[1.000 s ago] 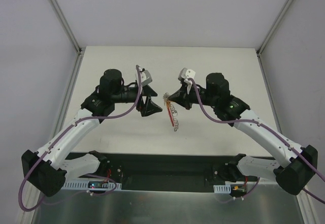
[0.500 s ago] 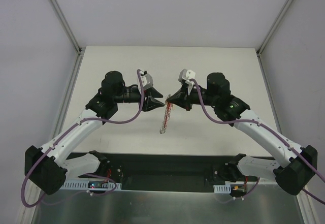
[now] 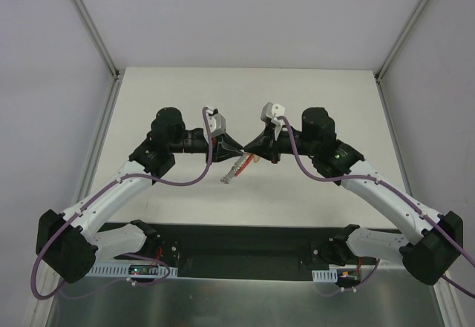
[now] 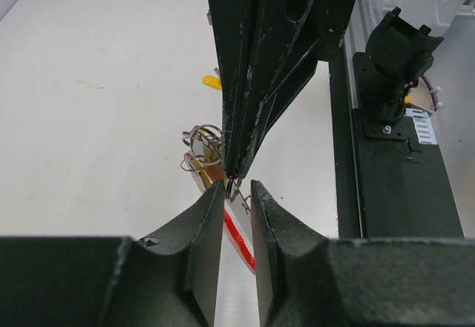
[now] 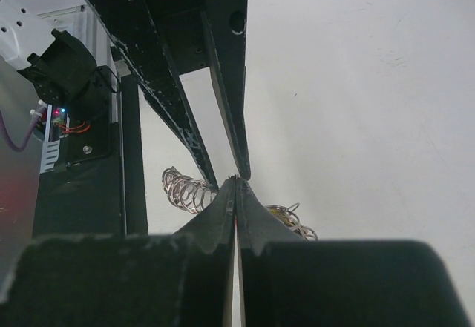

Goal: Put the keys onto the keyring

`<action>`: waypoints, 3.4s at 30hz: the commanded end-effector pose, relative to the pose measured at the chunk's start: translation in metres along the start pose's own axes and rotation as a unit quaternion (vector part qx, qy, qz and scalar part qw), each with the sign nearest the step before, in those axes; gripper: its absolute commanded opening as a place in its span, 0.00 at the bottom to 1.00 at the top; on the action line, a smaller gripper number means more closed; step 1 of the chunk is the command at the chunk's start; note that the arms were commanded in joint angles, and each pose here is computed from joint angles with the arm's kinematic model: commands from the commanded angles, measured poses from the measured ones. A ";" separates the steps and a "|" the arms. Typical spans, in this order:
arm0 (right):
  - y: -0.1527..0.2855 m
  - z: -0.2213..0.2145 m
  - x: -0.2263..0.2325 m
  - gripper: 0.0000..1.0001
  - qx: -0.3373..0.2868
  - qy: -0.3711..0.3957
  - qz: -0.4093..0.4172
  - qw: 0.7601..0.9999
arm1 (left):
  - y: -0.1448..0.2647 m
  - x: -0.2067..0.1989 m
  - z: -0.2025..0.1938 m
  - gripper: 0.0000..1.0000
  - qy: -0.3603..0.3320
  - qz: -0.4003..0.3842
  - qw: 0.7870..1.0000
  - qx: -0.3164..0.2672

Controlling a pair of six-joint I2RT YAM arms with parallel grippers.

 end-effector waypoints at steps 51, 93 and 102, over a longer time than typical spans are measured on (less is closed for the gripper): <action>0.009 0.005 0.006 0.31 -0.078 -0.009 0.016 0.997 | 0.007 -0.018 0.024 0.00 0.026 0.027 0.982 -0.183; 0.015 0.030 0.020 0.17 -0.107 0.010 0.053 0.993 | -0.002 -0.024 0.019 0.00 0.033 -0.001 0.984 -0.173; 0.015 0.028 0.020 0.03 -0.104 0.001 0.054 0.993 | -0.001 -0.026 0.019 0.00 0.031 -0.003 0.984 -0.173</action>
Point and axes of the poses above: each gripper's point midway between its finger pads, its own y axis back along the fingers, its own x axis along the line the jaws close on, z = x × y, the point moved 2 cm from there along y, back along the fingers, and after that the axes turned 3 degrees about y, right-handed, at the moved point
